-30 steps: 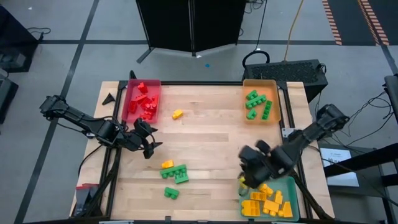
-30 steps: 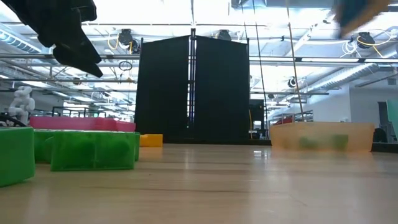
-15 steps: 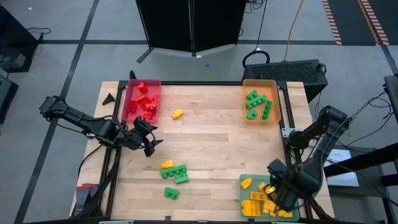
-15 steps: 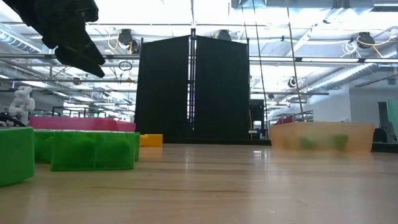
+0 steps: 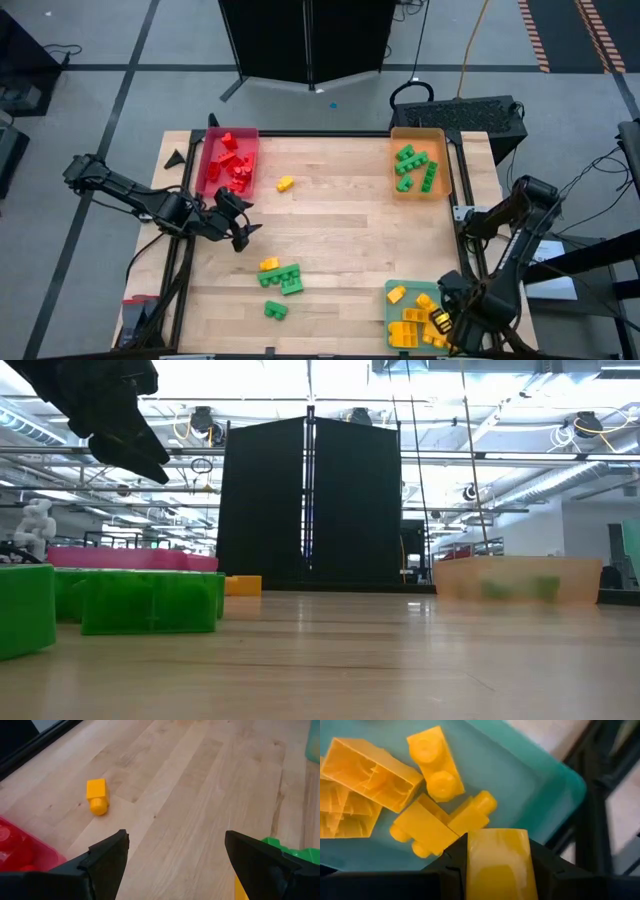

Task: Sort blocks
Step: Put the yellow game piece into the blue bin

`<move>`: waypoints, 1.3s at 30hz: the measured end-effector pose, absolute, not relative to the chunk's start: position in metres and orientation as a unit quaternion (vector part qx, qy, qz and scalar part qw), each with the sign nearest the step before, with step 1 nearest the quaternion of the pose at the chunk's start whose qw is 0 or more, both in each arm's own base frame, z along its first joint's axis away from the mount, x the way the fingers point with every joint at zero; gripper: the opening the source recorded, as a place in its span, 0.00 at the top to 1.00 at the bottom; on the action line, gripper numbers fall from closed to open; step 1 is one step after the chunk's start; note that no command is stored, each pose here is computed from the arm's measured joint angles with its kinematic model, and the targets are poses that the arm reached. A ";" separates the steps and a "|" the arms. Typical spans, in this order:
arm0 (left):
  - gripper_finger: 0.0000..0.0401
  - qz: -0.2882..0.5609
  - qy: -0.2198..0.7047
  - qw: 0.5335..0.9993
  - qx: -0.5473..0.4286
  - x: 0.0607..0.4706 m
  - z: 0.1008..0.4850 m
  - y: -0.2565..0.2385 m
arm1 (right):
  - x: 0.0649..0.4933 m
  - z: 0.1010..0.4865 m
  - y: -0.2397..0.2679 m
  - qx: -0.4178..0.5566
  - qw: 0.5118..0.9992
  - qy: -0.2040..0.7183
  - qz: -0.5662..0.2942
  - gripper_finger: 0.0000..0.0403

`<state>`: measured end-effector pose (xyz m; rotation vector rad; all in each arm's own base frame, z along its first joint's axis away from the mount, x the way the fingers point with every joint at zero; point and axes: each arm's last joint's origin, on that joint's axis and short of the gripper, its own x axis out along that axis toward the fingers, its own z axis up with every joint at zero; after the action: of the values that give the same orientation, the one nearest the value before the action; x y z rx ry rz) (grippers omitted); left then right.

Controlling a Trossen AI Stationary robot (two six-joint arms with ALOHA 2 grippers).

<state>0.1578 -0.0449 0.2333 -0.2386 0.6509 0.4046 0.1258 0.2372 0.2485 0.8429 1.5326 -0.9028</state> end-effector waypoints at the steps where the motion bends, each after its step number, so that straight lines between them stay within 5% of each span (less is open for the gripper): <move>1: 0.17 0.197 0.317 0.921 -0.116 0.158 0.233 -0.045 | 0.126 0.244 0.238 0.360 0.553 0.649 -0.378 0.72; 20: 0.17 0.196 0.317 0.921 -0.114 0.158 0.233 -0.045 | 0.127 0.175 0.214 0.360 0.541 0.649 -0.395 0.72; 29: 0.17 0.196 0.317 0.921 -0.114 0.158 0.233 -0.045 | 0.127 0.174 0.217 0.364 0.544 0.654 -0.378 0.30; 39: 0.17 0.196 0.318 0.921 -0.114 0.158 0.233 -0.045 | 0.155 0.256 0.211 0.314 0.615 0.627 -0.360 0.34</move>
<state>0.1578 -0.0449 0.2333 -0.2344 0.6523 0.4026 0.1545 0.2110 0.2560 0.7232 1.4444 -0.8292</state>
